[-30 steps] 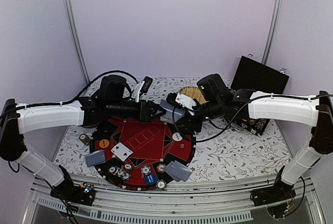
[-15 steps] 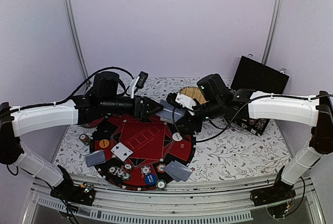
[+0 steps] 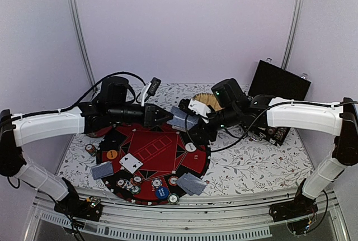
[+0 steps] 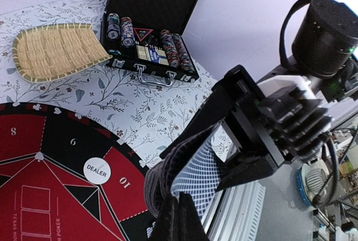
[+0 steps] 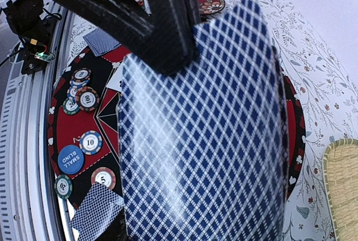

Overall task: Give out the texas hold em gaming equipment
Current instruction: Pick up the poker card from the face-down deck piles, then place the poker card in the community card area.

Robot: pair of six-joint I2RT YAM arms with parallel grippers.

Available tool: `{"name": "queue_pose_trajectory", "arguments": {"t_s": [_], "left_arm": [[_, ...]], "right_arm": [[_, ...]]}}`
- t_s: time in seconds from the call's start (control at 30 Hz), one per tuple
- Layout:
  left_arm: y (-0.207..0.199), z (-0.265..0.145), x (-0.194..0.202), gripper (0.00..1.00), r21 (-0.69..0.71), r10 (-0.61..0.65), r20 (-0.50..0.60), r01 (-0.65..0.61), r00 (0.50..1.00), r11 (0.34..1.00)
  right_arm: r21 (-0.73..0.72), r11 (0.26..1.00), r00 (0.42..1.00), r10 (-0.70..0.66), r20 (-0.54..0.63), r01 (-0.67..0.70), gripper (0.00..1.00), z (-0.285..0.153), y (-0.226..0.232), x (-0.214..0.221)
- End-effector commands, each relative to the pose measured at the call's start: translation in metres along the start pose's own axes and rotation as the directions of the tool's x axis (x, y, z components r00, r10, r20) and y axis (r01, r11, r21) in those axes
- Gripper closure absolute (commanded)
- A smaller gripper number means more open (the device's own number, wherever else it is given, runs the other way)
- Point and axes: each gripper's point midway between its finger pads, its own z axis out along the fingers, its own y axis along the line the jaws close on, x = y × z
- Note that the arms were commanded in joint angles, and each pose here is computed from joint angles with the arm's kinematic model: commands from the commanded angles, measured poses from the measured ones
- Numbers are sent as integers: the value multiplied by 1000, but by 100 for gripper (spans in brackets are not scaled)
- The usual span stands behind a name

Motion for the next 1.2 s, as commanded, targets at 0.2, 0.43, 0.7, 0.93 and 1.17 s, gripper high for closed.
{"name": "queue_pose_trajectory", "arguments": {"t_s": [0.2, 0.43, 0.7, 0.93, 1.17], "left_arm": [[-27, -35, -20, 100, 23, 80, 67, -82, 994, 996], [7, -88, -39, 100, -313, 116, 69, -89, 991, 946], [127, -141, 12, 100, -858, -7, -166, -141, 986, 495], [153, -103, 47, 100, -879, 4, -405, -390, 914, 275], [173, -81, 96, 100, -775, -79, -630, -617, 773, 137]], "right_arm": [[67, 997, 999, 37, -14, -36, 57, -2, -24, 16], [124, 988, 995, 96, -39, -90, 57, -6, -45, 34], [136, 988, 996, 84, -25, -80, 57, -13, -48, 30], [137, 987, 996, 82, -22, -78, 57, -19, -46, 28], [150, 986, 997, 81, -19, -77, 57, -25, -47, 26]]}}
